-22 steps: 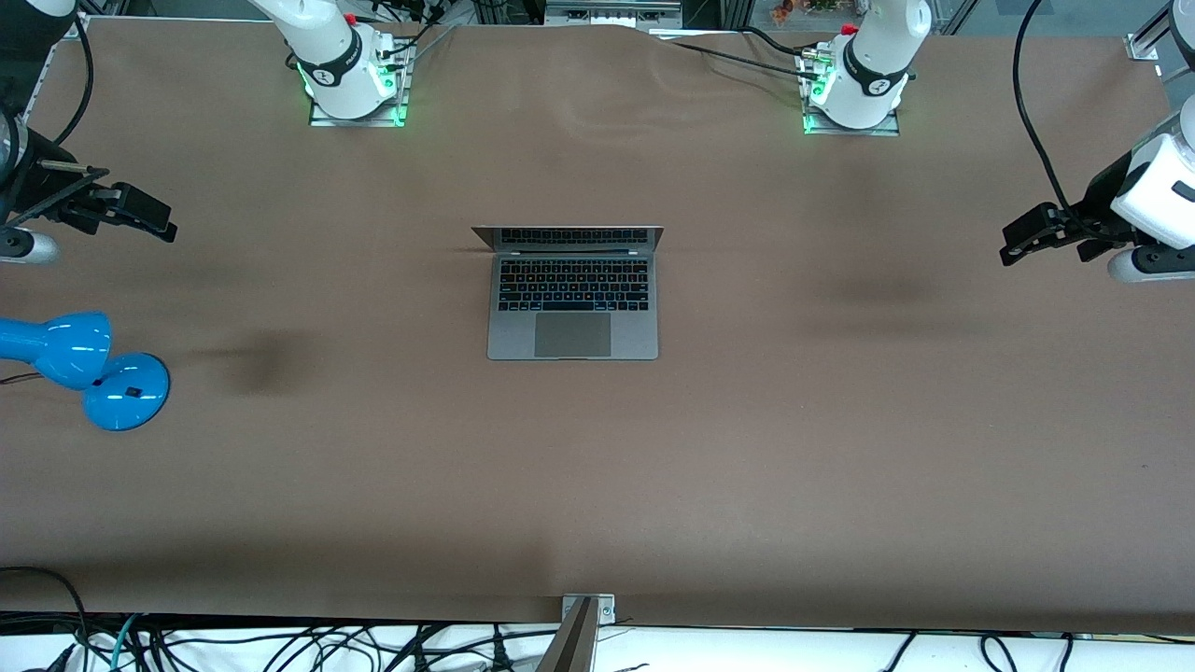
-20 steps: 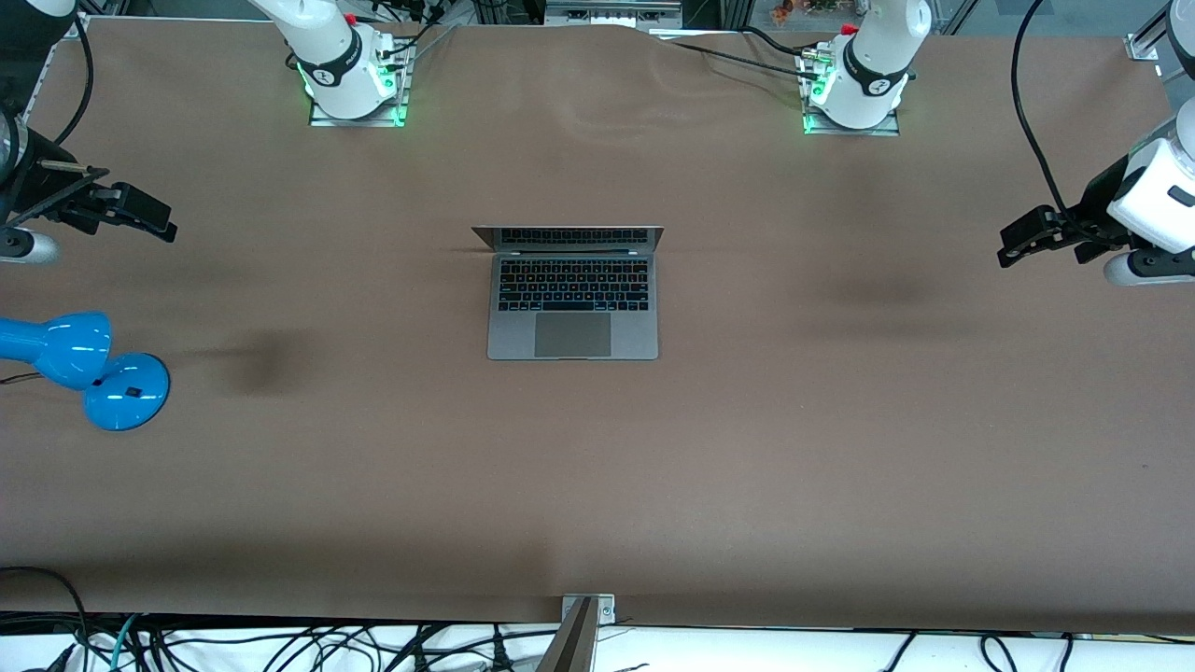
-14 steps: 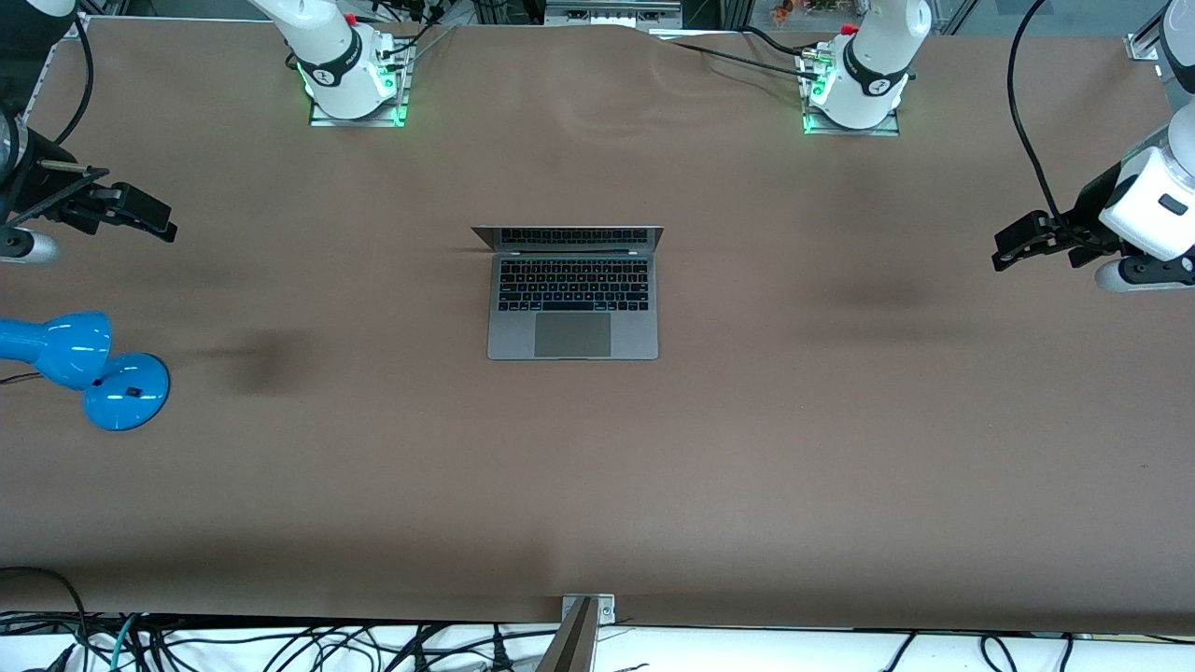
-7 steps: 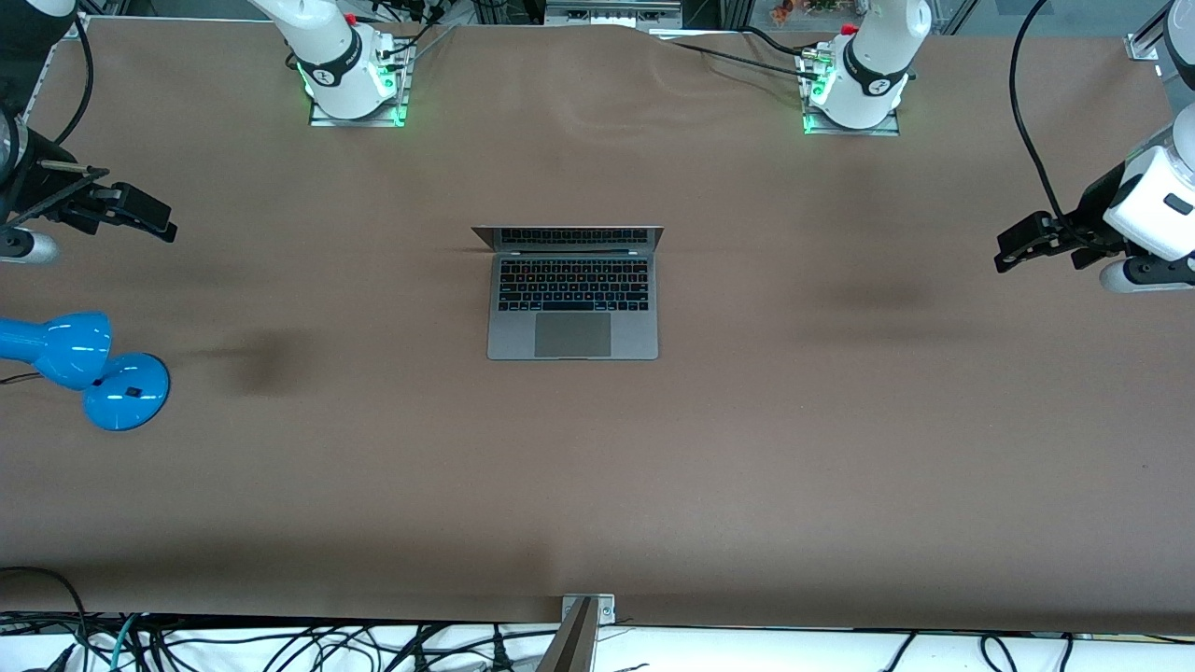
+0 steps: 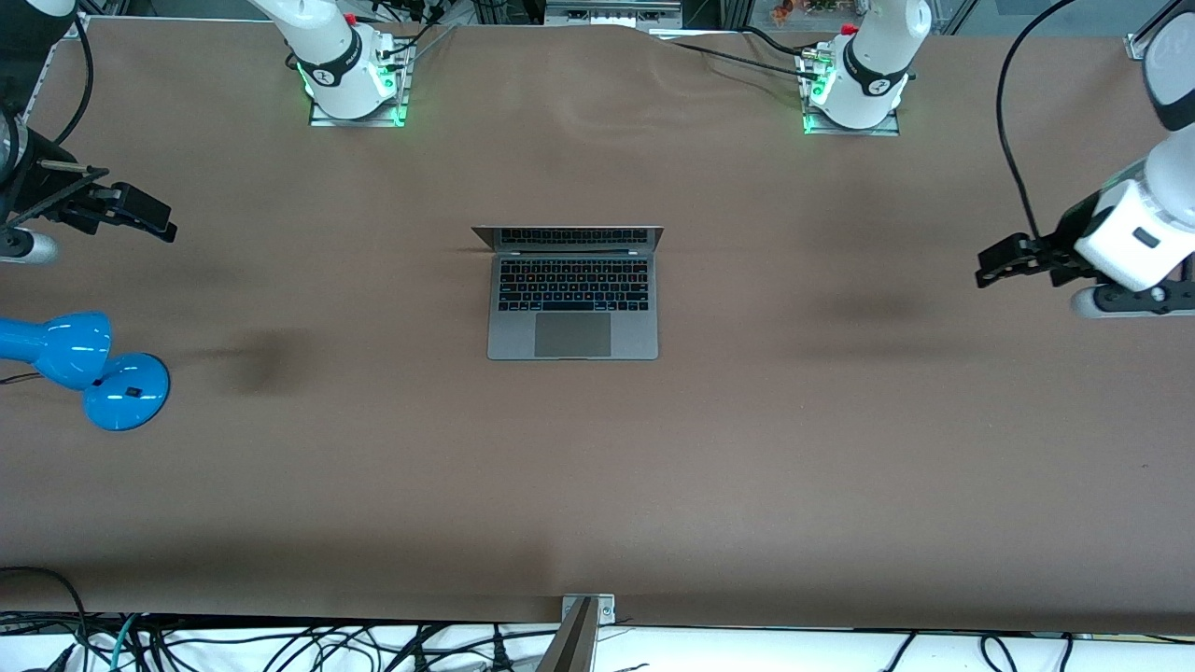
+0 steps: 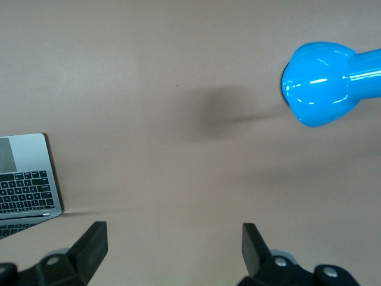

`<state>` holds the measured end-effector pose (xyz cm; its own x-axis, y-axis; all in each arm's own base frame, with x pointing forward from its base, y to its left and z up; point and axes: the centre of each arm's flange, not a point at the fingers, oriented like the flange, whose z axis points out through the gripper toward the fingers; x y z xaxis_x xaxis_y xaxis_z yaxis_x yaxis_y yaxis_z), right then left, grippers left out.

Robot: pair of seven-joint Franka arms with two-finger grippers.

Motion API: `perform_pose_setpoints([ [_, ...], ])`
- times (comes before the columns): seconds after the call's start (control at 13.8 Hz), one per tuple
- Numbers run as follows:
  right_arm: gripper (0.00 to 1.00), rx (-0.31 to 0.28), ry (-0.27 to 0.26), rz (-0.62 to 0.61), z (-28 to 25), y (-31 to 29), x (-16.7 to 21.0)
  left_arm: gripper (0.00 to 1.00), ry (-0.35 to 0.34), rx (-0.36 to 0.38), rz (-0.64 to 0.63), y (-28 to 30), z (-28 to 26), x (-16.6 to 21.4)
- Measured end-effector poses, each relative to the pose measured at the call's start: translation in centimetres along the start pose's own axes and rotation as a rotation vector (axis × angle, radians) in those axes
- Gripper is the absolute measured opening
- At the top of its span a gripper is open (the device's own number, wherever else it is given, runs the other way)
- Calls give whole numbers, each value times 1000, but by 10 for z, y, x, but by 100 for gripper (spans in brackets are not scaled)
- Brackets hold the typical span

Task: Close laptop with both arms from behind
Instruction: 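Move the left gripper toward the laptop screen while the right gripper follows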

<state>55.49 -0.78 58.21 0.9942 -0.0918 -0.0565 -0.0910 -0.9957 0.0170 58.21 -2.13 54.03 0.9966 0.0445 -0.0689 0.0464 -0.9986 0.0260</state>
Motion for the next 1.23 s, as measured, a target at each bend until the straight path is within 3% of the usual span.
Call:
perform_pose_setpoints([
  [0.43, 100, 0, 0, 0, 0, 0, 0, 100, -78, -24, 82, 56, 22, -5],
  [0.65, 100, 0, 0, 0, 0, 0, 0, 100, -115, -87, 29, 79, 34, -5],
  [1.23, 100, 0, 0, 0, 0, 0, 0, 100, -233, -122, -153, 210, 56, -45],
])
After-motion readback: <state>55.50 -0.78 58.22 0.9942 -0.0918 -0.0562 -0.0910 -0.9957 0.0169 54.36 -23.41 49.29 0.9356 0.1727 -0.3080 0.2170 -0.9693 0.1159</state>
